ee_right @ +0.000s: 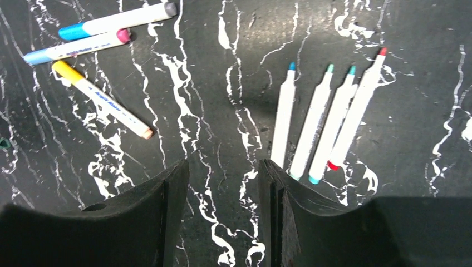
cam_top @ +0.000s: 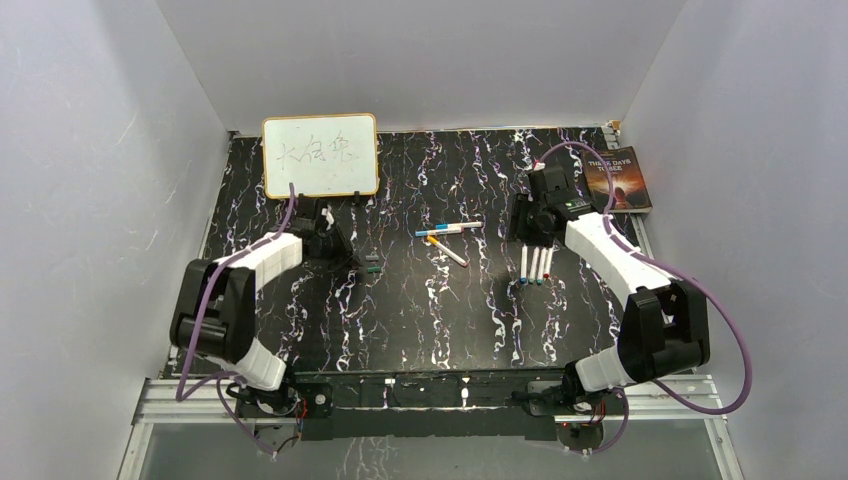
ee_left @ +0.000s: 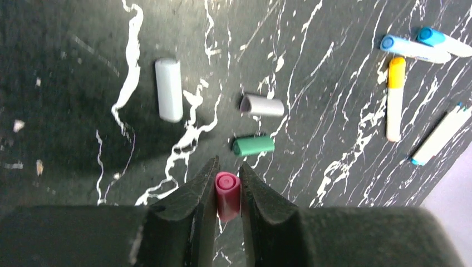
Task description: Open the pen caps
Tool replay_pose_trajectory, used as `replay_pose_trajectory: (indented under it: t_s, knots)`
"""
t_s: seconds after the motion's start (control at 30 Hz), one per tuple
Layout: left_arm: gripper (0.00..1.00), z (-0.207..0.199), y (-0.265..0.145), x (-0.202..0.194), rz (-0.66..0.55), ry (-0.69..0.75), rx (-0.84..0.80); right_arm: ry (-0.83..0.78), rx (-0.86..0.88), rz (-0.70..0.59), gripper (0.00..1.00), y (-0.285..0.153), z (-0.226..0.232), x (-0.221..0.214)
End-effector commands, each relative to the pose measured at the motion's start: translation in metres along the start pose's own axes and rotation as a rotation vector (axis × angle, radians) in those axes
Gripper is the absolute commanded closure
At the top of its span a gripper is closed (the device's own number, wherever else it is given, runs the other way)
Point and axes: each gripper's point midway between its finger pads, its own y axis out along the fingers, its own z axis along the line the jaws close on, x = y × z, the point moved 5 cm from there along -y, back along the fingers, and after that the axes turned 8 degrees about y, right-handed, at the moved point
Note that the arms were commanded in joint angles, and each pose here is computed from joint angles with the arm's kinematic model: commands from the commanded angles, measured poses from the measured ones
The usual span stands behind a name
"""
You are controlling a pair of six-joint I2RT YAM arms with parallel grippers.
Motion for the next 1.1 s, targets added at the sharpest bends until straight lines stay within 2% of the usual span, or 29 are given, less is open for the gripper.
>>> replay_pose_trajectory:
  t_s: [0.0,0.1,0.17,0.4,0.57,0.7,0.73,0.77,0.8,1.07]
  knots:
    - [0.78,-0.009,0.006,0.028,-0.055,0.034,-0.008,-0.024,0.119,-0.024,0.53,-0.009,0.016,0.008]
    - [0.62,-0.009,0.011,0.034,-0.047,0.041,0.003,-0.03,0.152,-0.015,0.53,-0.006,0.021,0.009]
    - [0.56,-0.01,0.012,0.035,-0.043,0.043,0.001,-0.031,0.153,-0.008,0.52,0.001,0.023,0.01]
    - [0.47,-0.021,-0.014,0.039,-0.085,0.054,-0.025,-0.048,0.161,0.031,0.52,0.028,0.037,0.018]
    - [0.35,-0.032,-0.049,0.034,-0.124,0.068,-0.071,-0.093,0.19,0.028,0.52,0.038,0.059,0.029]
    - [0.21,-0.041,-0.077,0.029,-0.152,0.082,-0.118,-0.147,0.204,0.036,0.52,0.045,0.081,0.026]
    - [0.15,-0.043,-0.082,0.026,-0.153,0.084,-0.128,-0.165,0.207,0.039,0.52,0.047,0.087,0.024]
    - [0.05,-0.044,-0.088,0.024,-0.156,0.086,-0.138,-0.184,0.201,0.052,0.52,0.054,0.093,0.019]
    - [0.02,-0.045,-0.092,0.021,-0.156,0.086,-0.146,-0.207,0.197,0.058,0.52,0.057,0.098,0.014]
    - [0.01,-0.046,-0.13,-0.003,-0.178,0.105,-0.191,-0.333,0.158,0.093,0.52,0.074,0.127,-0.019]
